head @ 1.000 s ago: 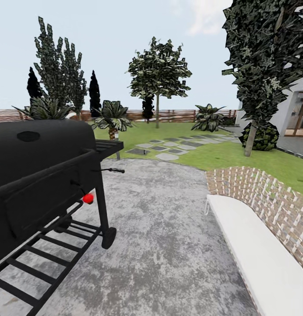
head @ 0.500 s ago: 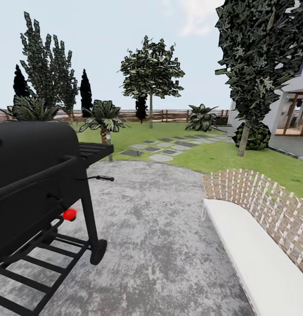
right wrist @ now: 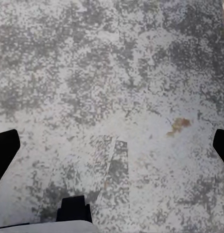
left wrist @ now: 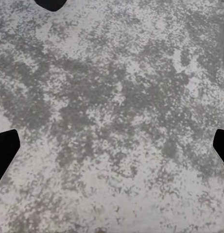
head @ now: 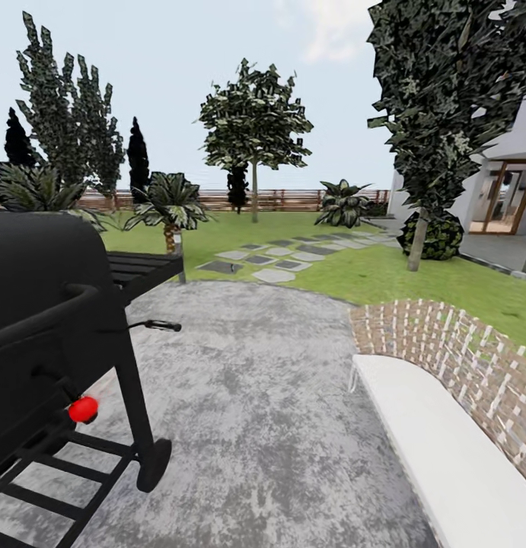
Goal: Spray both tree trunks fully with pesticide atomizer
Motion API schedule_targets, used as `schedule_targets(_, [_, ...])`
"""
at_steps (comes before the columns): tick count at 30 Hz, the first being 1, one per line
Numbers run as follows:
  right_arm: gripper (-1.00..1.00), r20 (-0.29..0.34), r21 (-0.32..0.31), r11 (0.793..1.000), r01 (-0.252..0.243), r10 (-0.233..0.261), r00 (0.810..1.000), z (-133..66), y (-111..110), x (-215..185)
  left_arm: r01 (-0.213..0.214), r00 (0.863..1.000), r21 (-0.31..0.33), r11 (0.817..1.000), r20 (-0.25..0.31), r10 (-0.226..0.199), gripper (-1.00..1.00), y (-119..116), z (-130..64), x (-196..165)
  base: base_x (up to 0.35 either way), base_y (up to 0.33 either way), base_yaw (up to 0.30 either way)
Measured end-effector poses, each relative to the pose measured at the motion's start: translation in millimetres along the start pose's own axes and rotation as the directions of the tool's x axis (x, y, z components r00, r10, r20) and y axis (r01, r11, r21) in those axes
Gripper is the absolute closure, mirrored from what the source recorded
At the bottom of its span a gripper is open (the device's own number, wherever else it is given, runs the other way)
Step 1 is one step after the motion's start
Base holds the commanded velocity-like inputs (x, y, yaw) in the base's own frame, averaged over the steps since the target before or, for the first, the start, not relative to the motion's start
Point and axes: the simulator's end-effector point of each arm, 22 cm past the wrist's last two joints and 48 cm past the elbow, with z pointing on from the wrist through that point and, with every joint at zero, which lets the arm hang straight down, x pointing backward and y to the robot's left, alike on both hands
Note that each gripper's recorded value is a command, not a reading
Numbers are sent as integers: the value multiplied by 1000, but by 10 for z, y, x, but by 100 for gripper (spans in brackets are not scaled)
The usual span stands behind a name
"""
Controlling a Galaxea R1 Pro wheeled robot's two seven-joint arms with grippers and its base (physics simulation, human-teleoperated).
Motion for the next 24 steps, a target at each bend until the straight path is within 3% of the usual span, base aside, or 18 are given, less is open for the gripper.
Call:
schedule_targets(14, [-100,-9,-3,1000,2,-2,1000,-4,20,42,0,1000,-2,1000,-1,0,-100,8,1,6,350,0,-240])
schedule_targets(24, [-100,-18,-4,1000,6,-6,1000,-8,24,86,5,1000,-7,1000,6,-5,-100,30,-3,4,350,0,-37])
